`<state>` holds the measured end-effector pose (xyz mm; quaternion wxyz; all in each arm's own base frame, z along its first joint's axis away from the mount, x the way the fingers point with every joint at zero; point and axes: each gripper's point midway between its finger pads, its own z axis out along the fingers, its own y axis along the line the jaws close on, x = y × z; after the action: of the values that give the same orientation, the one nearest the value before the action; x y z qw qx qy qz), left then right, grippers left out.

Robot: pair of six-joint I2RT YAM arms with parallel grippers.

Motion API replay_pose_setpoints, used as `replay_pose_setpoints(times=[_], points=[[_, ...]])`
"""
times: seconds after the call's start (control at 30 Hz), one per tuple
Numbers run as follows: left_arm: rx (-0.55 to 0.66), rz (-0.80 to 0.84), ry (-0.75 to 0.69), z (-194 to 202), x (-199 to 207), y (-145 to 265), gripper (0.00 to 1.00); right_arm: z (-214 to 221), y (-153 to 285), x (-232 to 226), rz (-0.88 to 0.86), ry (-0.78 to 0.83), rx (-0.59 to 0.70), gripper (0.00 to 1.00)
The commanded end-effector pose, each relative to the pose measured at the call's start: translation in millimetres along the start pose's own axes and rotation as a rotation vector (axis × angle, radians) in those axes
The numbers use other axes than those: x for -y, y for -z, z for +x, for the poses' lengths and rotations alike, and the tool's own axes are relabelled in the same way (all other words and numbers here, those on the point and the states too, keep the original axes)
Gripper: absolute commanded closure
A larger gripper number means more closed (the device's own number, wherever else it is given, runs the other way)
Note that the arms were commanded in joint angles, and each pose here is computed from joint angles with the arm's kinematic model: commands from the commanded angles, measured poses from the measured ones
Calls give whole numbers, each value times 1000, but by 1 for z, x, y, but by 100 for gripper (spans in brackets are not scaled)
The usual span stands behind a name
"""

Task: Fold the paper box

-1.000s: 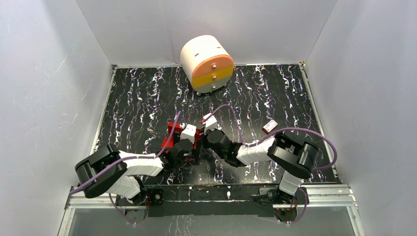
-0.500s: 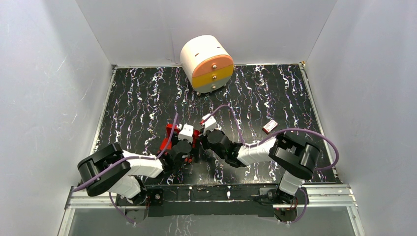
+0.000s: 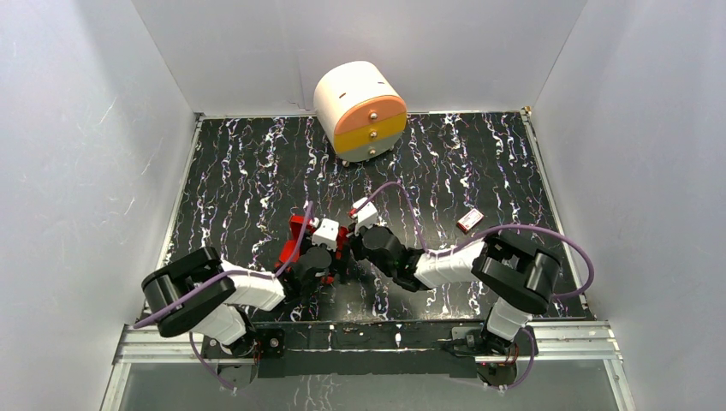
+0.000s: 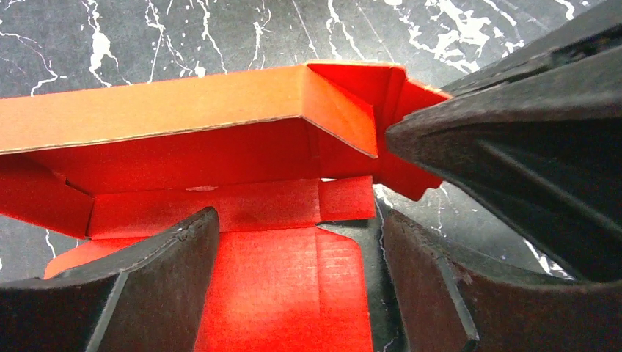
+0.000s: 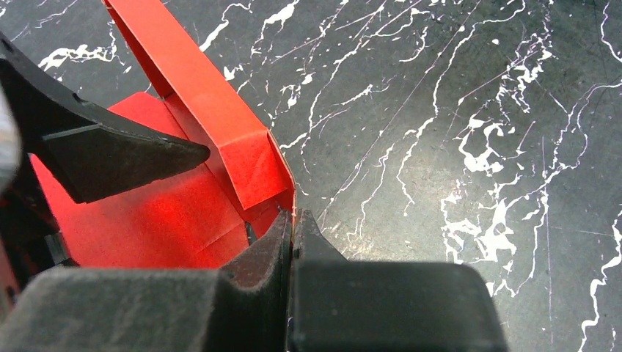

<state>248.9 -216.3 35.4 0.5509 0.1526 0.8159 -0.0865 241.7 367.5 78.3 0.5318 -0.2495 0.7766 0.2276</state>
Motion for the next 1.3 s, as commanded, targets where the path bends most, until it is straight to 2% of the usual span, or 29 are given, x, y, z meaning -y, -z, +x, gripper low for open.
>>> replay_pose_setpoints(times=[0.0, 0.37, 0.77, 1.07, 1.27], points=[[41, -32, -13, -11, -1, -7, 20, -22, 8, -6, -24, -37, 63, 100], [75, -82, -7, -13, -4, -16, 29, -23, 16, -1, -19, -47, 68, 100], [158, -127, 157, -40, -12, -12, 48, -7, 20, 7, 0, -37, 36, 100], [94, -104, 230, -26, -11, -18, 52, -4, 14, 6, 6, -48, 40, 100], [61, -62, 295, -19, -5, -22, 54, -7, 7, 17, 98, -97, 101, 100]])
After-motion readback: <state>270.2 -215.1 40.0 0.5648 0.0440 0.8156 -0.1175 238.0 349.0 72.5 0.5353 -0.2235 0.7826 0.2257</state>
